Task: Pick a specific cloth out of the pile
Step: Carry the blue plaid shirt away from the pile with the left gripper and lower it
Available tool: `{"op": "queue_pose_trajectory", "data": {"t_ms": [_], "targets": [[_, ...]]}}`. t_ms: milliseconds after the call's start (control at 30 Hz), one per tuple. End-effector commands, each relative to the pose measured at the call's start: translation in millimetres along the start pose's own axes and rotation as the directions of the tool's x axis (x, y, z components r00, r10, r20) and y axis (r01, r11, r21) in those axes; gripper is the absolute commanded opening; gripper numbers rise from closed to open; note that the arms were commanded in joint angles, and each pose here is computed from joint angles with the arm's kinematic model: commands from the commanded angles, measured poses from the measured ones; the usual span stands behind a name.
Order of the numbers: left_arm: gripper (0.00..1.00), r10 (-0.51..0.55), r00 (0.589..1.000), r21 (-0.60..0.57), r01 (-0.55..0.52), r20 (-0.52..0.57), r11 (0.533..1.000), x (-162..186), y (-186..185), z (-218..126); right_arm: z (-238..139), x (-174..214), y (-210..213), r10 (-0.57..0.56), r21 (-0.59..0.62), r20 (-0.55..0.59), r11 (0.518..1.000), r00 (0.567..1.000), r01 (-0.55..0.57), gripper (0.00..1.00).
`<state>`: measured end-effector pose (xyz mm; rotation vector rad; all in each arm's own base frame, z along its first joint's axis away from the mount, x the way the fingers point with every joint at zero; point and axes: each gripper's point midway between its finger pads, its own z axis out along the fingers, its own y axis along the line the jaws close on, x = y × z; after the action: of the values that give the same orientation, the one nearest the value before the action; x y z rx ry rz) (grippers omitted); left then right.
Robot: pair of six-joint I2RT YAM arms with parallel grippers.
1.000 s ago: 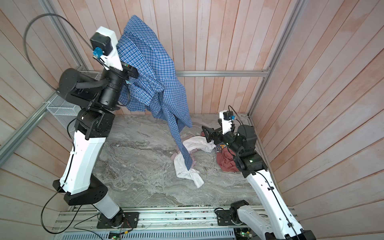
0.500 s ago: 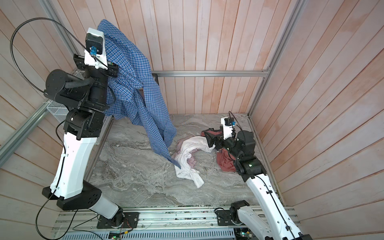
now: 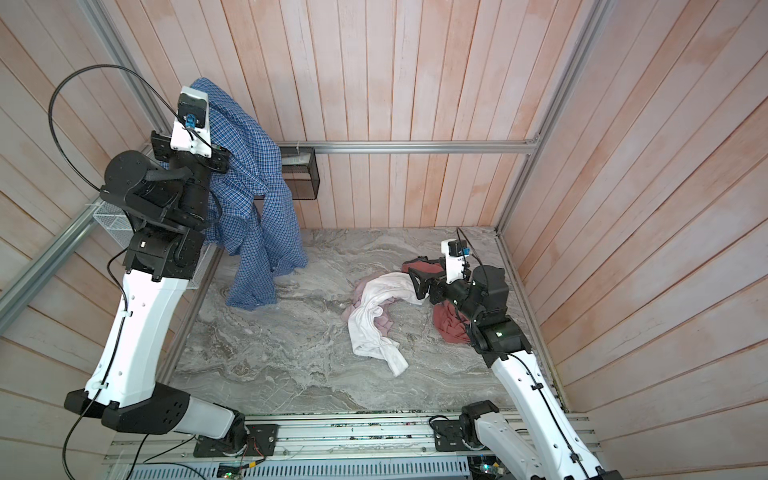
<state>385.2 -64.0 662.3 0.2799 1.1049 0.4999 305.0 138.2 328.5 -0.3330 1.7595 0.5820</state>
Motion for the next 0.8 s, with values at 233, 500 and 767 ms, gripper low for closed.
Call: {"op": "queue_pose_trajectory", "data": {"t_ms": [233,500,767], "targets": [[0.0,0.03,0.972,-0.023,-0.036,-0.232,0.999,134.7,-23.3,-2.6,-7.4,5.1,-1.6,-0.004,0.013,0.003,1.0,1.0,0.004,0.98],[0.0,-0.003,0.906,-0.01,-0.002,-0.423,1.0,231.6,-43.0,-28.3,-7.0,13.8,-10.7,0.018,0.06,-0.021,0.998,1.0,-0.016,0.98],[0.0,-0.202,0.848,0.087,0.278,-0.491,0.957,253.4,-74.6,-59.0,-2.2,32.0,-15.7,0.051,0.069,-0.054,0.996,0.997,-0.048,0.98]]}}
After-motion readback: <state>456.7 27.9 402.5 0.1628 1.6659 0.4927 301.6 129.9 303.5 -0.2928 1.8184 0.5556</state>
